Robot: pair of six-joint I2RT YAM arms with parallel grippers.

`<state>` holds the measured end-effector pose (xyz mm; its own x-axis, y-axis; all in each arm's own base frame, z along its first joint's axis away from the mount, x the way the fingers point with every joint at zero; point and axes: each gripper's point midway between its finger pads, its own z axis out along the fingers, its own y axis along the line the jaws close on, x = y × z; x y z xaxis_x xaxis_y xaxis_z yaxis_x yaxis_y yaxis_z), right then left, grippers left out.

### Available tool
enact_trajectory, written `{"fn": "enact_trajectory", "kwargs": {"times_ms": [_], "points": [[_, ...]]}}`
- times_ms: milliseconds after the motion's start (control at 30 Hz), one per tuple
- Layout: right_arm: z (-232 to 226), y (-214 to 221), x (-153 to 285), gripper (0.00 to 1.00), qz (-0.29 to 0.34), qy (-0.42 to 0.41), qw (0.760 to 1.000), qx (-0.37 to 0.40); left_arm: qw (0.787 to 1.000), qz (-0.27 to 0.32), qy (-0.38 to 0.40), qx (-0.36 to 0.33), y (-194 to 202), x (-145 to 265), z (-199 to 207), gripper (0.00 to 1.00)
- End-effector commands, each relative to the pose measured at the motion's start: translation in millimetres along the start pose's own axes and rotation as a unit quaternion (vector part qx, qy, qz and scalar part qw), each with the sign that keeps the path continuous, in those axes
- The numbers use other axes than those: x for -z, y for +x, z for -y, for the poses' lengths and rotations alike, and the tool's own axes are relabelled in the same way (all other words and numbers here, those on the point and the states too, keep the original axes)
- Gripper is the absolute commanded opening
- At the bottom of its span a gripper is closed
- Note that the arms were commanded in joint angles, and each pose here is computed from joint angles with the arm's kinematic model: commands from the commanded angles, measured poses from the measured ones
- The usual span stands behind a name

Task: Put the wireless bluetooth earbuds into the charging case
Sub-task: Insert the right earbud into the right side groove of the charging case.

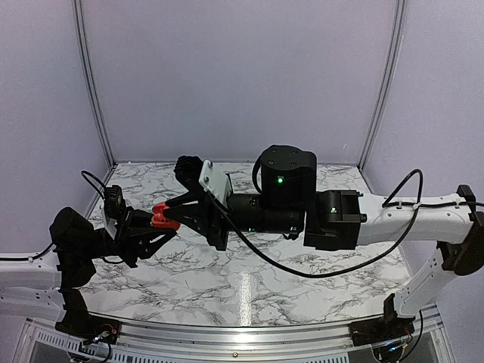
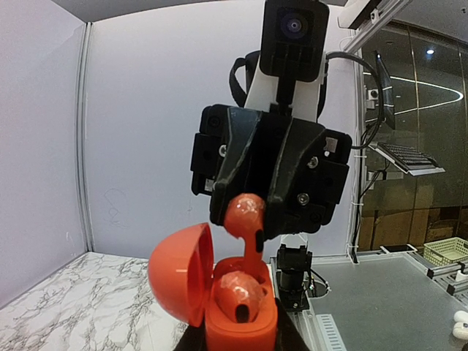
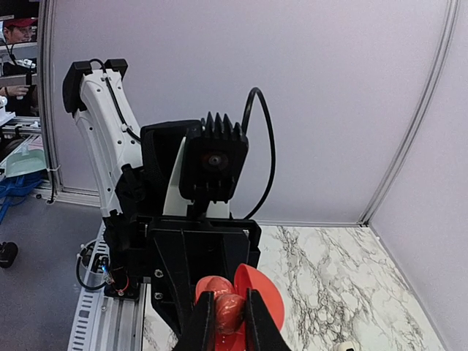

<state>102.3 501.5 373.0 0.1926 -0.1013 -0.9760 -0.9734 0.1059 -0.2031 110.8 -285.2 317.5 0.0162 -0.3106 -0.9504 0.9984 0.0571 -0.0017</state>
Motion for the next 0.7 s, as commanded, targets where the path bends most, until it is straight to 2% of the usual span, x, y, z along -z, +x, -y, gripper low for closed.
{"fn": "enact_trajectory", "kwargs": {"times_ms": [0,333,467,500,667], "points": [[-9,10,-5,0.06,-0.003,-0.014,1.000,-0.012,0.999,0.035,-0.003,-0.018,-24,-1,1,0.00],[-10,25,-9,0.06,-0.021,-0.013,0.999,-0.020,0.999,0.037,-0.007,-0.016,-25,-1,0,0.00],[-9,30,-4,0.13,-0.029,-0.006,0.999,-0.023,0.999,0.038,-0.007,-0.016,-25,0,0,0.00],[-8,30,-3,0.18,-0.030,-0.004,0.999,-0.023,0.999,0.037,-0.007,-0.016,-24,0,0,0.00],[-5,29,0,0.20,-0.036,0.004,0.999,-0.017,0.999,0.037,-0.007,-0.016,-25,-1,0,0.00]]}}
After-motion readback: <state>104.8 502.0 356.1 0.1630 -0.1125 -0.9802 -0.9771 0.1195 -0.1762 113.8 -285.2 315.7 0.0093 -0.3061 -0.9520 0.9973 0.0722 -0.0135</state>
